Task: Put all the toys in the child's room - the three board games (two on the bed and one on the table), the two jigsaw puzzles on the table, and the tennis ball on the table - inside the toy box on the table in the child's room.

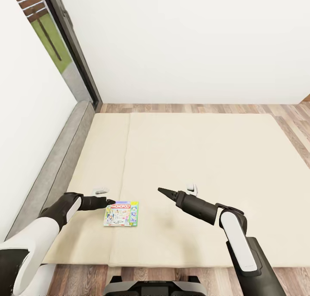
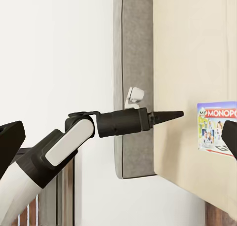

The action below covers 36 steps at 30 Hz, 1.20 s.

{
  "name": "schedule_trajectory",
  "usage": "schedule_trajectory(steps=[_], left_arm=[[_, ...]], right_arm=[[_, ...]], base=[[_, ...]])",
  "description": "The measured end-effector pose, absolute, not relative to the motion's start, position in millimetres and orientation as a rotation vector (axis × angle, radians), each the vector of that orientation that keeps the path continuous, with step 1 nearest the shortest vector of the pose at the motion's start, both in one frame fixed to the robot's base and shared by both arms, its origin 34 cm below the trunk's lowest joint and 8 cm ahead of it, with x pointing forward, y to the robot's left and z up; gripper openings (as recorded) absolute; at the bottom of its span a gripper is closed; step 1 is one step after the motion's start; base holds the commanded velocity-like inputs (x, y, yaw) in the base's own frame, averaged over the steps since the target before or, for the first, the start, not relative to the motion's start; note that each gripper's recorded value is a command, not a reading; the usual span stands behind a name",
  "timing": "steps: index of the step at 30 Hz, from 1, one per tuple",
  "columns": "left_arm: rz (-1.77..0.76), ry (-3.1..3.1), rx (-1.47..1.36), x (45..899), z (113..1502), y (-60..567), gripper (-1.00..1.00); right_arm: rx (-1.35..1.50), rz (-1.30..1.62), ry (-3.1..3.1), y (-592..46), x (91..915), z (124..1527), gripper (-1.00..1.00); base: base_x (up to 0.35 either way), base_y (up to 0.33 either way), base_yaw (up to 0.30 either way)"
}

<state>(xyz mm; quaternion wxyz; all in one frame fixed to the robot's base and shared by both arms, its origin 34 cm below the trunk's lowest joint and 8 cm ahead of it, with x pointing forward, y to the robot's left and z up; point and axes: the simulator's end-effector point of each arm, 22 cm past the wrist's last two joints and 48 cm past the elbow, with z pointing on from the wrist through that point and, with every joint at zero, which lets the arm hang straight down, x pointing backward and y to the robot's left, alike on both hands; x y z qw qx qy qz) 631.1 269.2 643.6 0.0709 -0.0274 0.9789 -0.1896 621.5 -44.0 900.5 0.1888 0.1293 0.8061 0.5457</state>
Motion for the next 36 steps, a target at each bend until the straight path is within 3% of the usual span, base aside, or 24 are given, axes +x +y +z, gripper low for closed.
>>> schedule_trajectory(steps=[36], left_arm=[[-0.572, 2.954, -0.079, 619, 616, 269, 1.00]], right_arm=[[0.290, 1.719, 2.271, -3, 593, 898, 1.00]], base=[[0.000, 0.000, 0.000]])
